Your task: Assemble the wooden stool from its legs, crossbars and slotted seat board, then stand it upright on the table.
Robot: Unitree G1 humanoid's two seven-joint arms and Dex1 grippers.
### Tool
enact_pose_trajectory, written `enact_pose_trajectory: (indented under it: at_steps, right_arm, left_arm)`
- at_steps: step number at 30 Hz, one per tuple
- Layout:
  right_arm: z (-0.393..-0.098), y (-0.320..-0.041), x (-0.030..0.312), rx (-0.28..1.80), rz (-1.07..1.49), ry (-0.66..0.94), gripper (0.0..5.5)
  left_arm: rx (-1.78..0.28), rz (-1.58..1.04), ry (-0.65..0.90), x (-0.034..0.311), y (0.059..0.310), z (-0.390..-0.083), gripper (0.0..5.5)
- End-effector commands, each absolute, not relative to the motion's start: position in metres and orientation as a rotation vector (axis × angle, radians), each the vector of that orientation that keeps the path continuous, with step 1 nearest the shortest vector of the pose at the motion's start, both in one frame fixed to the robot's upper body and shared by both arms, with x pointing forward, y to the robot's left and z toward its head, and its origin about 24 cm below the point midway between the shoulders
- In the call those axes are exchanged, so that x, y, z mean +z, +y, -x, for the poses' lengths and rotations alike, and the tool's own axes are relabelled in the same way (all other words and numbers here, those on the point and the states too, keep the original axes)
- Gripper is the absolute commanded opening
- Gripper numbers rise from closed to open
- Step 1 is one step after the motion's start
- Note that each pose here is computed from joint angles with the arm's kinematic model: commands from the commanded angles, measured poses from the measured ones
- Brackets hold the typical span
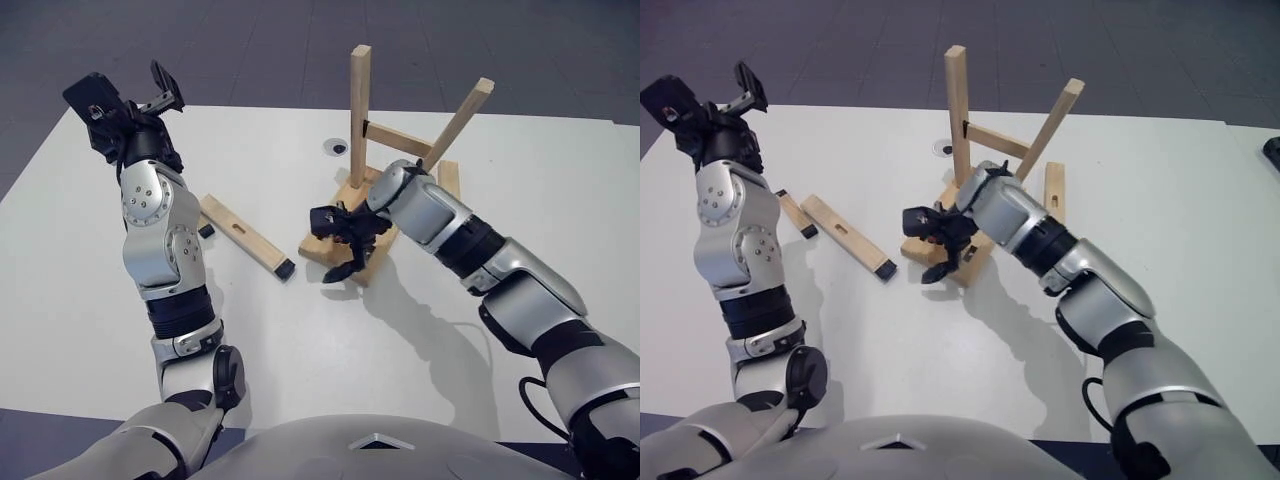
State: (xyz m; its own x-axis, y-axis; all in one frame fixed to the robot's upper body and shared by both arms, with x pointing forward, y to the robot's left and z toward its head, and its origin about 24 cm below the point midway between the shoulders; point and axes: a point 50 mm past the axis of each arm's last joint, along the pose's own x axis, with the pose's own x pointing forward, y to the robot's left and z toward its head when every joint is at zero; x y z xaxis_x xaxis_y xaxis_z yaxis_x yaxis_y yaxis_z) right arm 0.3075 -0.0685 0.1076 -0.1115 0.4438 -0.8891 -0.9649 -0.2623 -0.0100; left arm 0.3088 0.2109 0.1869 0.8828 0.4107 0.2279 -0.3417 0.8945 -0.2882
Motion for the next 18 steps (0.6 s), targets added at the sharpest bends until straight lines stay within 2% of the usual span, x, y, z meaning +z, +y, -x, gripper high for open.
enact_pose_trajectory:
  at_steps: [1,7,11,14,16,18]
  right_arm:
    - [-0.314,-0.107,0.099,1.574,1.363,0.761,5.39]
    - [-0.325,-0.109,0.109,1.556,1.546,0.625,5.39]
    - [-0.322,-0.111,0.129,1.549,1.488,0.453,5.39]
    - [-0.32,-0.127,0.164,1.452,1.307,0.26,5.39]
    - [-0.317,-0.146,0.186,1.346,1.068,0.152,5.39]
    - [-0.316,-0.167,0.197,1.187,0.865,0.127,5.39]
  left_arm:
    - [0.404,0.225,-0.269,0.185,0.213,-0.31,5.4]
    - [0.406,0.22,-0.255,0.183,0.213,-0.31,5.4]
    - [0.393,0.216,-0.244,0.181,0.21,-0.31,5.4]
    - [0.38,0.215,-0.238,0.179,0.205,-0.309,5.4]
    - [0.376,0.217,-0.231,0.177,0.204,-0.308,5.4]
    - [0.379,0.214,-0.229,0.176,0.204,-0.306,5.4]
